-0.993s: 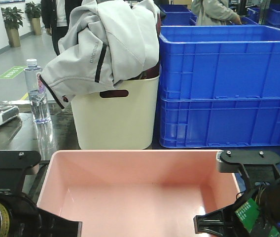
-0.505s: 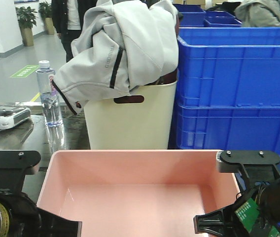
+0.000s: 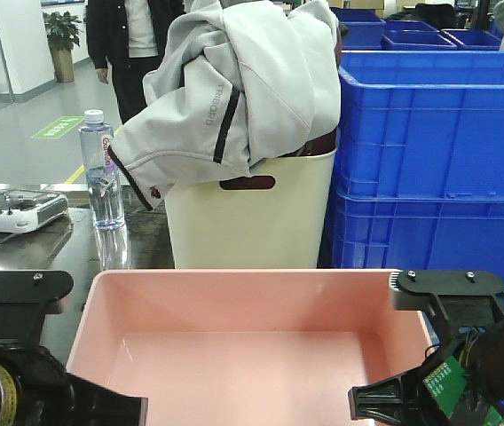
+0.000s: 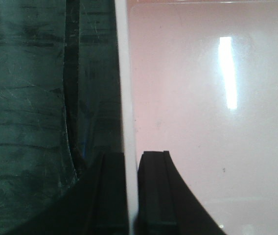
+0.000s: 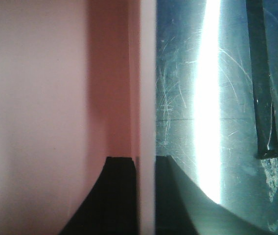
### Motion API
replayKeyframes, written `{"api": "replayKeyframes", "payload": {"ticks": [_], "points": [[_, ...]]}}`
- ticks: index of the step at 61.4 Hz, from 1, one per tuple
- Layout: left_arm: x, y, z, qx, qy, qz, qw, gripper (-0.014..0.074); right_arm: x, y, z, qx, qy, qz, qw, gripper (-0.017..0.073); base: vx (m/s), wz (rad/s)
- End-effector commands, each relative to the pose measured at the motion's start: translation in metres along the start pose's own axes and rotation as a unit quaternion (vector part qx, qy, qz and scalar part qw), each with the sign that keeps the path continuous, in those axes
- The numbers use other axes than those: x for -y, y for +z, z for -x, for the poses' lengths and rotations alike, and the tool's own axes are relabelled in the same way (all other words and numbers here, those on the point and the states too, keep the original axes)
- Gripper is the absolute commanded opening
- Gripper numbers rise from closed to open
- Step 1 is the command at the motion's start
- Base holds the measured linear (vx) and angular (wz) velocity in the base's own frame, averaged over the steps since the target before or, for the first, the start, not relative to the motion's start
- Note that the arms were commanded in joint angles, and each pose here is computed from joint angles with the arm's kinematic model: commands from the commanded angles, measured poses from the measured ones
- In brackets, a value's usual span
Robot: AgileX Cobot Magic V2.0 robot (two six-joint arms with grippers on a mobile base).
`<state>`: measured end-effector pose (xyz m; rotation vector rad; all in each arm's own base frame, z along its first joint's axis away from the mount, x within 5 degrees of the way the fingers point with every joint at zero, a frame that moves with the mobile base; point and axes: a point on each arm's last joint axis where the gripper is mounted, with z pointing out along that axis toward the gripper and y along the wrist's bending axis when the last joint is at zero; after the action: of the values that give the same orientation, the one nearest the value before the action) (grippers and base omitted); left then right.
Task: Grab pink bin and stack on right shelf
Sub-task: 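Carry the pink bin with both grippers to the metal shelf, then lower the pink bin onto the metal shelf with both grippers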
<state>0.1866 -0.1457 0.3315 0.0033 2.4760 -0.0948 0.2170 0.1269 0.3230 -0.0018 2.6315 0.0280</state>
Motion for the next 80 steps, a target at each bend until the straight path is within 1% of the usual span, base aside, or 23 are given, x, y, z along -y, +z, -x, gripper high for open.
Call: {"api": "replayKeyframes", "payload": {"ticks": [1,8,21,23,28,32,37,38,39,40,42,43,45,49,53,56,60,61,66,69,73,77,80], "points": [[0.002,-0.015,0.012,0.051,-0.004,-0.036,0.998,0.0074,0.001,-0.016,0.011,0.057,-0.008,0.017,0.998,0.0074,0.0,0.0],[0.003,-0.014,0.012,0.052,-0.001,-0.033,0.998,0.0074,0.001,-0.016,0.011,0.057,-0.012,0.017,0.998,0.0074,0.0,0.0],[0.0,-0.014,0.017,0.079,0.022,-0.015,0.996,0.0074,0.001,-0.016,0.01,0.053,-0.012,0.016,0.998,0.0074,0.0,0.0],[0.0,-0.014,0.018,0.086,0.031,-0.014,0.996,0.0074,0.001,-0.016,0.01,0.053,-0.013,0.016,0.998,0.0076,0.0,0.0],[0.001,-0.013,0.021,0.09,0.069,-0.016,0.993,0.0078,0.001,-0.014,0.013,0.056,-0.022,0.014,0.998,0.0085,0.0,0.0],[0.002,-0.009,0.027,0.081,0.08,-0.017,0.993,0.0085,0.004,-0.011,0.021,0.052,-0.012,0.015,0.998,0.0097,0.0,0.0],[0.005,-0.004,0.041,0.071,0.082,-0.019,0.994,0.0102,0.013,-0.003,0.034,0.038,-0.002,0.015,0.999,0.0118,0.0,0.0],[0.005,-0.002,0.042,0.068,0.089,-0.016,0.994,0.0106,0.014,0.0,0.037,0.033,-0.001,0.014,0.999,0.0122,0.0,0.0],[0.005,0.0,0.046,0.065,0.086,-0.016,0.994,0.0112,0.016,0.002,0.04,0.029,0.002,0.017,0.999,0.013,0.0,0.0],[0.006,0.0,0.048,0.064,0.094,-0.018,0.993,0.0115,0.017,0.005,0.043,0.021,0.002,0.017,1.0,0.0134,0.0,0.0],[0.007,0.003,0.052,0.059,0.098,-0.019,0.993,0.0125,0.019,0.009,0.048,0.013,0.003,0.02,1.0,0.0143,0.0,0.0],[0.009,0.007,0.054,0.053,0.1,-0.019,0.993,0.013,0.022,0.012,0.05,0.008,0.007,0.021,1.0,0.0147,0.0,0.0],[0.009,0.011,0.059,0.05,0.1,-0.018,0.994,0.0138,0.024,0.017,0.055,0.002,0.005,0.021,1.0,0.0158,0.0,0.0],[0.009,0.022,0.066,0.033,0.105,-0.016,0.994,0.016,0.028,0.027,0.062,-0.009,0.003,0.019,1.0,0.0186,0.0,0.0],[0.01,0.033,0.071,0.013,0.102,-0.021,0.994,0.0192,0.03,0.037,0.068,-0.018,-0.005,0.014,1.0,0.0229,0.0,0.0],[0.009,0.042,0.073,-0.001,0.105,-0.023,0.994,0.0221,0.03,0.044,0.07,-0.023,-0.009,0.011,1.0,0.0274,0.0,0.0],[0.011,0.05,0.074,-0.016,0.107,-0.039,0.993,0.0285,0.029,0.049,0.072,-0.024,-0.02,0.005,0.999,0.0344,0.0,0.0],[0.012,0.051,0.075,-0.019,0.108,-0.04,0.993,0.0292,0.029,0.05,0.073,-0.024,-0.02,0.004,0.999,0.0361,0.0,0.0],[0.013,0.056,0.073,-0.035,0.109,-0.062,0.992,0.0386,0.028,0.05,0.074,-0.014,-0.02,0.008,1.0,0.0456,0.0,0.0],[0.014,0.053,0.073,-0.036,0.113,-0.071,0.99,0.0441,0.028,0.045,0.075,-0.007,-0.017,0.015,1.0,0.051,0.0,0.0],[0.013,0.044,0.074,-0.026,0.11,-0.08,0.99,0.0502,0.03,0.032,0.074,0.009,-0.017,0.023,1.0,0.0568,0.0,0.0],[0.01,0.027,0.074,-0.008,0.111,-0.09,0.99,0.0533,0.031,0.014,0.071,0.035,-0.028,0.034,0.998,0.0596,0.0,0.0],[0.005,0.011,0.074,0.01,0.121,-0.097,0.988,0.0542,0.031,-0.004,0.066,0.068,-0.042,0.047,0.996,0.0601,0.0,0.0]]}}
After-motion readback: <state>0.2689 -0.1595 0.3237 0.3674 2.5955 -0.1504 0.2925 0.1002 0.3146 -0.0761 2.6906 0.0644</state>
